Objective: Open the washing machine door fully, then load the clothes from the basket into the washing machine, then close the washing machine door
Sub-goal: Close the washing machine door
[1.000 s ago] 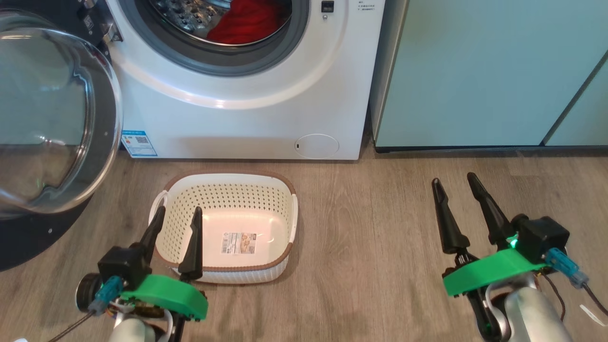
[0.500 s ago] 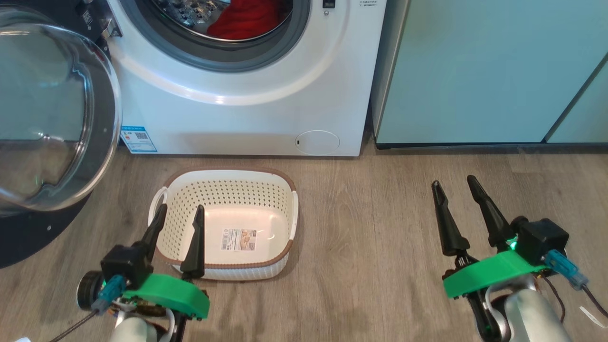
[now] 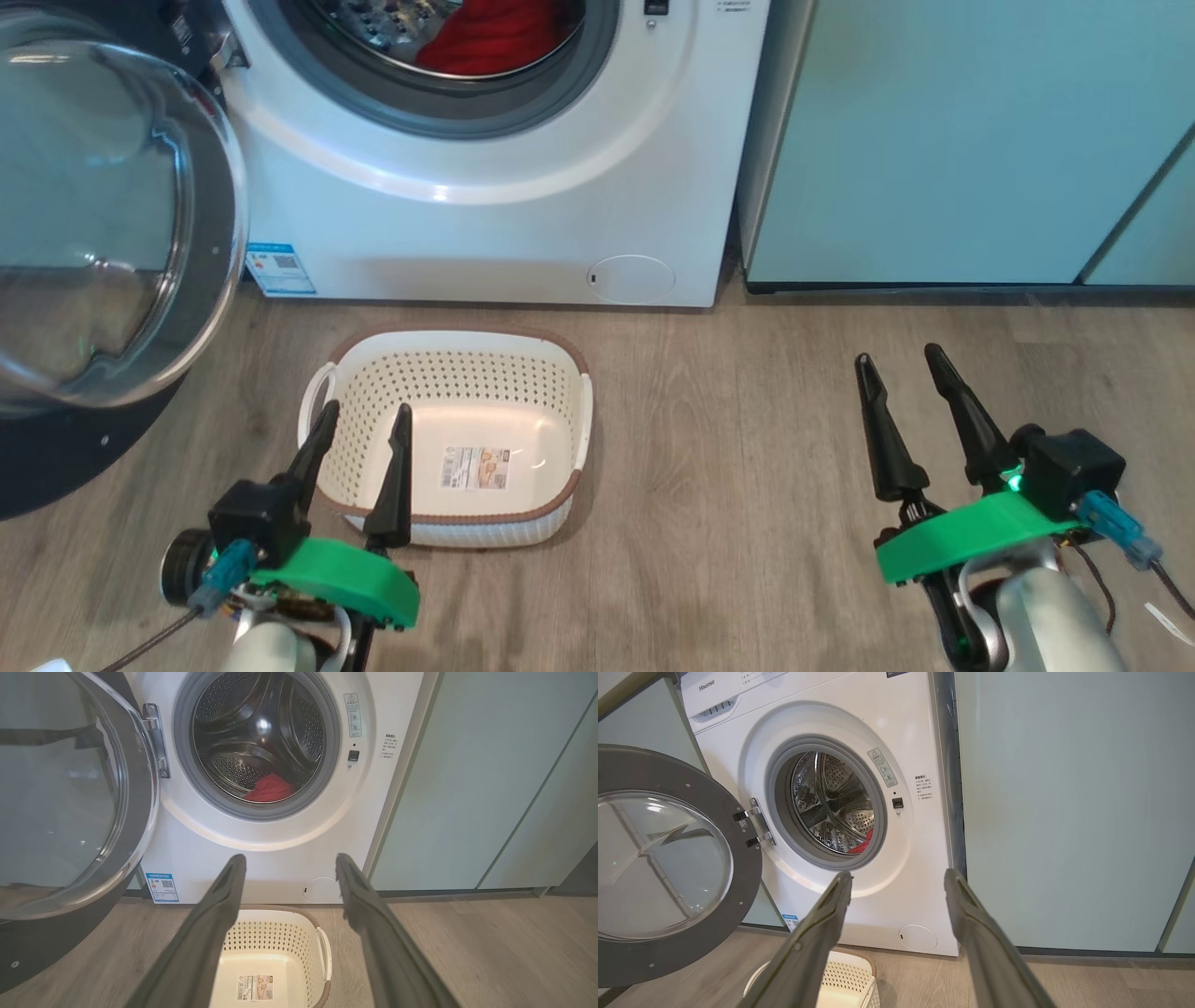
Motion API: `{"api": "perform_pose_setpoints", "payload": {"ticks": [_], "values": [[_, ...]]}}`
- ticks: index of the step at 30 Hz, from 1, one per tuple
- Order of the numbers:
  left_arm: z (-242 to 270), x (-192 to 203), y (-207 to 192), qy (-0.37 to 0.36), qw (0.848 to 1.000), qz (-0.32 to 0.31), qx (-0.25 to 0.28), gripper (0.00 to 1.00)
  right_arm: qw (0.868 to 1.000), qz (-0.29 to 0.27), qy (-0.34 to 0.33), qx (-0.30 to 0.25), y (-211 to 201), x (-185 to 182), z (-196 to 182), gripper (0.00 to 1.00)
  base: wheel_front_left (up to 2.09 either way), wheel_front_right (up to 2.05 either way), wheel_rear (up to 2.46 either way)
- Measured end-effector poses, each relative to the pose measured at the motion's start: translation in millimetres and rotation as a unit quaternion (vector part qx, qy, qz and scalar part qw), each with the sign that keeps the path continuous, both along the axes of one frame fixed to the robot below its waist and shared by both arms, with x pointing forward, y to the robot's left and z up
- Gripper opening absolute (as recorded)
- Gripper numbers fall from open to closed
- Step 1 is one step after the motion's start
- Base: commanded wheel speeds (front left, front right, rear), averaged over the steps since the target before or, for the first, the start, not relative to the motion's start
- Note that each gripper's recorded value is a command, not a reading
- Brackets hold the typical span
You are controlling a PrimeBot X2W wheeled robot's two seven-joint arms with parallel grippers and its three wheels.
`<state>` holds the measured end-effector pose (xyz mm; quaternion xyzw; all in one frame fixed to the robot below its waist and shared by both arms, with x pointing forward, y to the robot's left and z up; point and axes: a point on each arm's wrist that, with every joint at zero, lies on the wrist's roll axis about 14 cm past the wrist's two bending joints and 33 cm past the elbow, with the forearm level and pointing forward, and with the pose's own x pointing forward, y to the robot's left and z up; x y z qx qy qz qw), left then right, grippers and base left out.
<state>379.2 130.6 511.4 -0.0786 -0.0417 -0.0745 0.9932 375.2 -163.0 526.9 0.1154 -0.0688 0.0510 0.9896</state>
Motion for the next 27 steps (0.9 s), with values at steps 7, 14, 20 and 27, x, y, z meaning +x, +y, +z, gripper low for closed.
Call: {"api": "perform_pose_setpoints", "payload": {"ticks": [7,14,20,27], "values": [[-6.2,-4.2,15.7,0.01,1.0,0.025,-0.002,1.0,1.0,0.025,0.008,-0.004,17.2,11.1,-6.2,1.0,0.0,0.0,0.0],[-9.7,-8.8,37.7,0.016,0.998,0.06,-0.002,1.0,0.997,0.068,0.021,-0.006,47.1,25.6,-16.7,1.0,0.0,0.0,0.0],[-13.6,-25.4,72.6,0.025,0.993,0.116,0.002,1.0,0.991,0.13,0.03,-0.003,91.7,36.3,-24.6,1.0,0.0,0.0,0.0],[-10.0,-61.1,121.1,0.022,0.98,0.196,0.009,1.0,0.978,0.208,0.027,0.005,148.1,36.2,-21.5,1.0,0.0,0.0,0.0]]}}
